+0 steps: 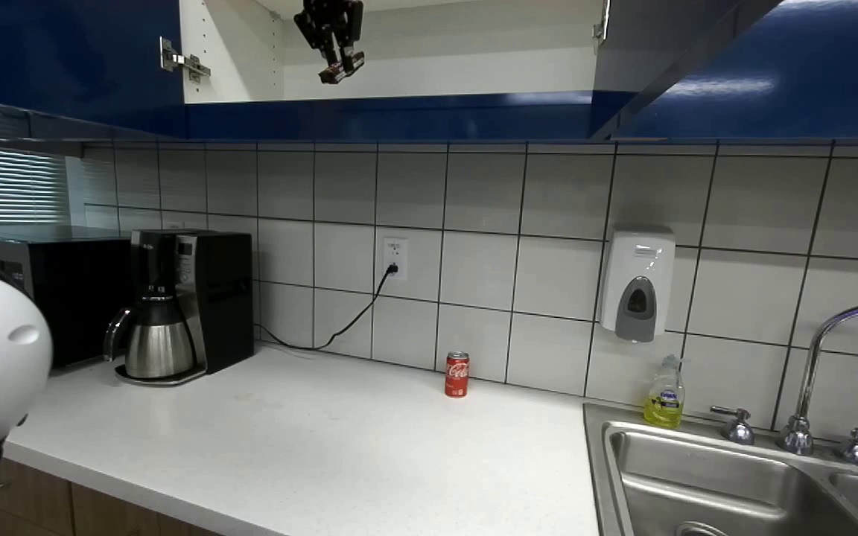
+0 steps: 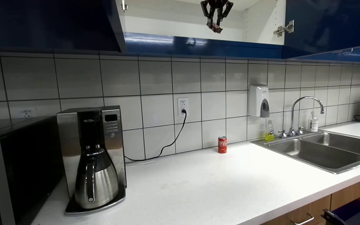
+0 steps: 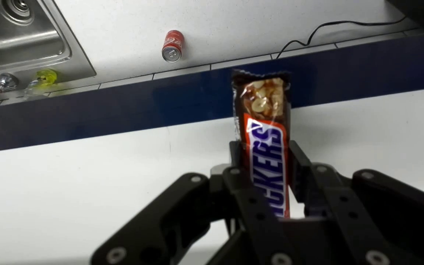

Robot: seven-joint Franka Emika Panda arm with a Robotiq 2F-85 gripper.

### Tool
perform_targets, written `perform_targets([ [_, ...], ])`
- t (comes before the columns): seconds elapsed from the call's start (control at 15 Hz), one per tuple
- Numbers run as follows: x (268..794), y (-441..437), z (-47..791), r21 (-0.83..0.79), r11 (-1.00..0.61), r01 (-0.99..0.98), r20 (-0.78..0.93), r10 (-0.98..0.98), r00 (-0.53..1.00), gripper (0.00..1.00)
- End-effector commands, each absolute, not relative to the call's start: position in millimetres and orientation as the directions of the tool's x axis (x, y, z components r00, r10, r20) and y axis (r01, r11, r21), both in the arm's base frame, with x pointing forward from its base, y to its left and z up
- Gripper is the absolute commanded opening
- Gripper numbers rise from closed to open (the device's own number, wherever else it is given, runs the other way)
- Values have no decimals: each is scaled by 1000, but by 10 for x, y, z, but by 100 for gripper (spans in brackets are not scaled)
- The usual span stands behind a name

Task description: Put the brown packet in the open upper cabinet.

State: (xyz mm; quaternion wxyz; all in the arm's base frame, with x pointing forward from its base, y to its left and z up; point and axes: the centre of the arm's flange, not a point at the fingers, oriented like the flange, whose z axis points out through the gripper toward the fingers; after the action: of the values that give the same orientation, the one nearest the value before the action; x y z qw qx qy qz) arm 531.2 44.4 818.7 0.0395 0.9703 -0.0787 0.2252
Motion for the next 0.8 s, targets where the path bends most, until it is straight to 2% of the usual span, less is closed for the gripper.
perform_targets([
  [0.0, 5573, 463, 8332, 40, -976, -212, 448, -173, 877, 8],
  [0.73, 5980, 451, 8195, 34, -961, -276, 465, -229, 855, 8],
])
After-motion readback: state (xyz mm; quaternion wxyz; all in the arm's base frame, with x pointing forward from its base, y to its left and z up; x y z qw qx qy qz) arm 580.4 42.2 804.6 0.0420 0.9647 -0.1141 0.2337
